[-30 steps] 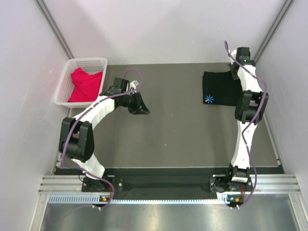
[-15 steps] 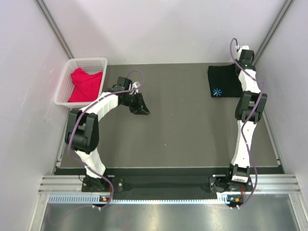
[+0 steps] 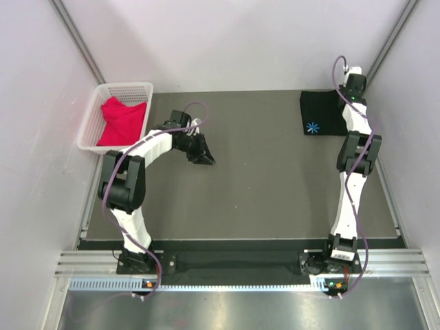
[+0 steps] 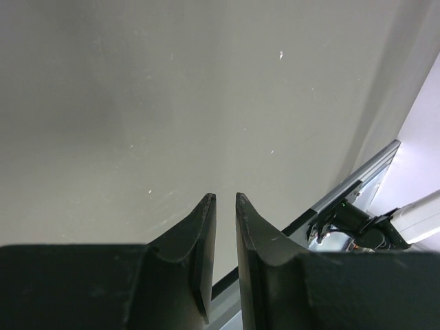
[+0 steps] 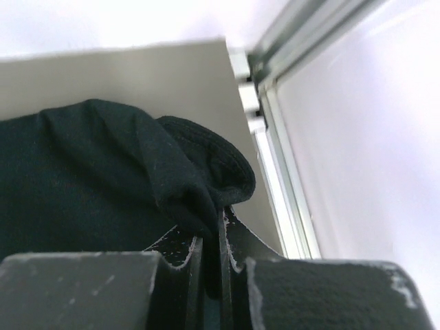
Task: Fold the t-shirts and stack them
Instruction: Neatly place the folded tshirt to the corner
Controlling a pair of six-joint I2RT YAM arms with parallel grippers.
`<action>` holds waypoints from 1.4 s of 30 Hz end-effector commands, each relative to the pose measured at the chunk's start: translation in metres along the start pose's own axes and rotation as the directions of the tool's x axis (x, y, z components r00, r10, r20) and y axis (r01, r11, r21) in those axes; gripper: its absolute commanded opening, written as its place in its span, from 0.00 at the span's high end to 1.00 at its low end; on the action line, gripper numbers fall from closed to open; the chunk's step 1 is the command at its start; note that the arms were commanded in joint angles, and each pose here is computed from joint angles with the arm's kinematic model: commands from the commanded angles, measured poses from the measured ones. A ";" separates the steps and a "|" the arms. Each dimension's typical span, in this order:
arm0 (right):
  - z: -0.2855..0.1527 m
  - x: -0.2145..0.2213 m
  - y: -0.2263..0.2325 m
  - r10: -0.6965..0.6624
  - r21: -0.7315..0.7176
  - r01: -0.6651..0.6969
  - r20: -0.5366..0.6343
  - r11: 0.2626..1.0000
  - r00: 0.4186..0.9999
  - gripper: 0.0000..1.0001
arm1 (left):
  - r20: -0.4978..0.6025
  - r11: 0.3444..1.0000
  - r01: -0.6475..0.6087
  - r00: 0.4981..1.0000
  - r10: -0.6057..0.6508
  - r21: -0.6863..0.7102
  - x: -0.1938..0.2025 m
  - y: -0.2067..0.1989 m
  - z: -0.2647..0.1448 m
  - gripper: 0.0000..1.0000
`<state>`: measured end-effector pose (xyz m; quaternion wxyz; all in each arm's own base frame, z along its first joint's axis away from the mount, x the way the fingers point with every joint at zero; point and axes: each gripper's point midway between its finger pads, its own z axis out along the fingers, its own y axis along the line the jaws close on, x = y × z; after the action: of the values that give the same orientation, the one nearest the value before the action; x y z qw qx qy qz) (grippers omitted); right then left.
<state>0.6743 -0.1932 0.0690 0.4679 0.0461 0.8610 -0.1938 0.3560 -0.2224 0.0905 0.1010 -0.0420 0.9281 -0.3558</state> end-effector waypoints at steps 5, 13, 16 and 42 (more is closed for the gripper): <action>0.000 -0.070 -0.009 0.019 0.047 -0.030 0.222 0.998 0.975 1.00 | 0.023 0.999 -0.023 0.999 0.022 0.033 -0.013 -0.011 -0.003 0.77; -0.001 -0.066 -0.010 0.034 0.053 -0.046 0.210 0.998 0.977 0.87 | 0.022 0.999 -0.029 0.999 0.029 0.037 -0.010 -0.013 -0.007 0.77; -0.006 -0.066 -0.015 0.052 0.074 -0.068 0.202 0.995 0.978 0.58 | 0.031 0.999 -0.037 0.999 0.036 0.037 -0.011 -0.015 -0.010 0.77; -0.370 -0.045 0.164 0.086 -0.473 -0.075 0.002 0.878 0.996 0.00 | 0.324 0.991 0.099 0.938 -0.124 0.095 0.076 -0.025 -0.095 0.48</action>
<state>0.5029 0.0522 0.2687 0.5260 -0.0086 0.8495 -0.0406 0.2710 -0.1969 0.1617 0.2047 -0.1163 0.8955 -0.3776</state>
